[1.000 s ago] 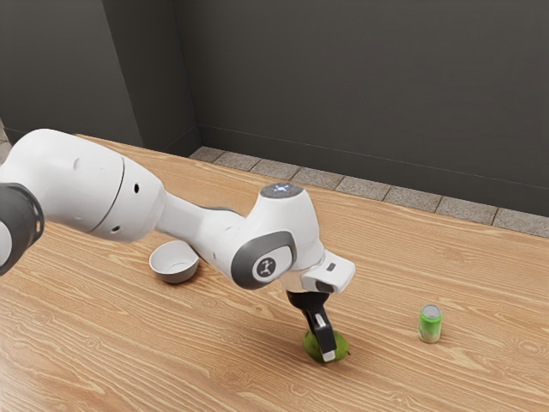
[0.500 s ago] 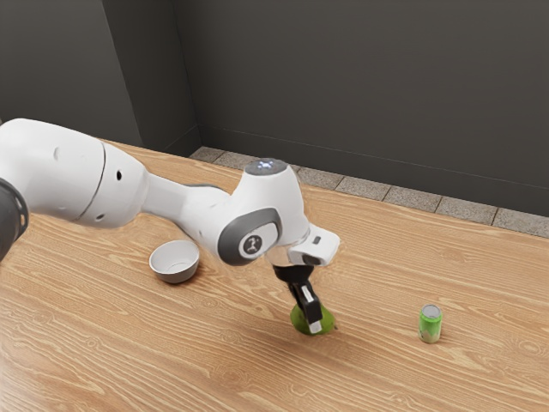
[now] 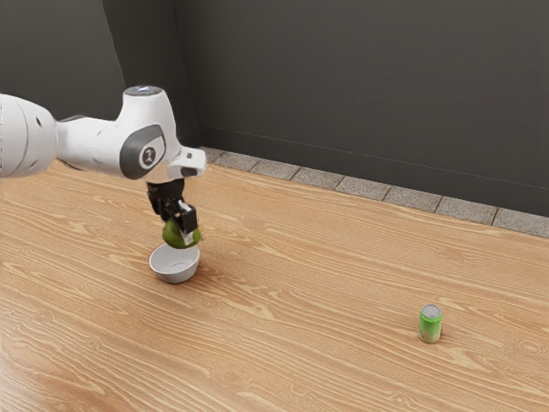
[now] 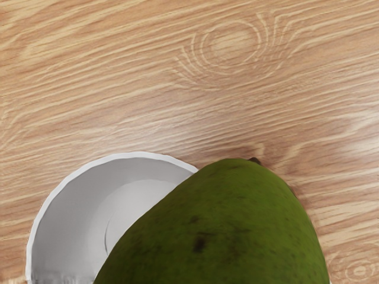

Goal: Place the pear in the bowl.

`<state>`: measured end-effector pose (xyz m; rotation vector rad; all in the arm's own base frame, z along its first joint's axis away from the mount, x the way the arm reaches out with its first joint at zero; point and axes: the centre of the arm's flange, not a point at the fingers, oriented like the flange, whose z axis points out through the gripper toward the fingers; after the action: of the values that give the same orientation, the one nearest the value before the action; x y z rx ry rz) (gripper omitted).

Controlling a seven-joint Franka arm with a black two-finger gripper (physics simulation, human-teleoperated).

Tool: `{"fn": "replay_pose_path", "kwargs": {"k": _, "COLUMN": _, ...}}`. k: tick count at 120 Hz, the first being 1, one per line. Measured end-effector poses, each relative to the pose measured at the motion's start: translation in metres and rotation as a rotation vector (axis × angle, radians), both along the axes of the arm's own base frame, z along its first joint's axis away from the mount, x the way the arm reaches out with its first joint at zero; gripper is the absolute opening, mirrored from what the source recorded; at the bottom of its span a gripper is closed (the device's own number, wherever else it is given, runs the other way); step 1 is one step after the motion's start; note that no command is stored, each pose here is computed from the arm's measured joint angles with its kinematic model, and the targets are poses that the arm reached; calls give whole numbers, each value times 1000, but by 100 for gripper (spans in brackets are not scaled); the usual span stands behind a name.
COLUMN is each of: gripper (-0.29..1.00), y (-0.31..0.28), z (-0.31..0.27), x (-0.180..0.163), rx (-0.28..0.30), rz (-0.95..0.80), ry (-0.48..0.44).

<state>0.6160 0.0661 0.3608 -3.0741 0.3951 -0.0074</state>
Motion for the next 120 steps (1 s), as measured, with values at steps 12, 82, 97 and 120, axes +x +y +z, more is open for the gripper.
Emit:
{"fn": "replay_pose_path", "kwargs": {"k": 12, "gripper": 18, "y": 17, "z": -19, "x": 4, "rx": -18, "rz": 18, "ry": 32}}
{"fn": "replay_pose_path", "kwargs": {"k": 82, "gripper": 61, "y": 33, "z": -30, "x": -1, "rx": -108, "rz": -53, "ry": 58}}
{"fn": "replay_pose_path", "kwargs": {"k": 97, "gripper": 65, "y": 24, "z": 13, "x": -4, "rx": -110, "rz": -87, "ry": 7}}
{"fn": "replay_pose_path", "kwargs": {"k": 120, "gripper": 68, "y": -39, "z": 218, "x": -20, "rx": -73, "rz": -149, "ry": -158}}
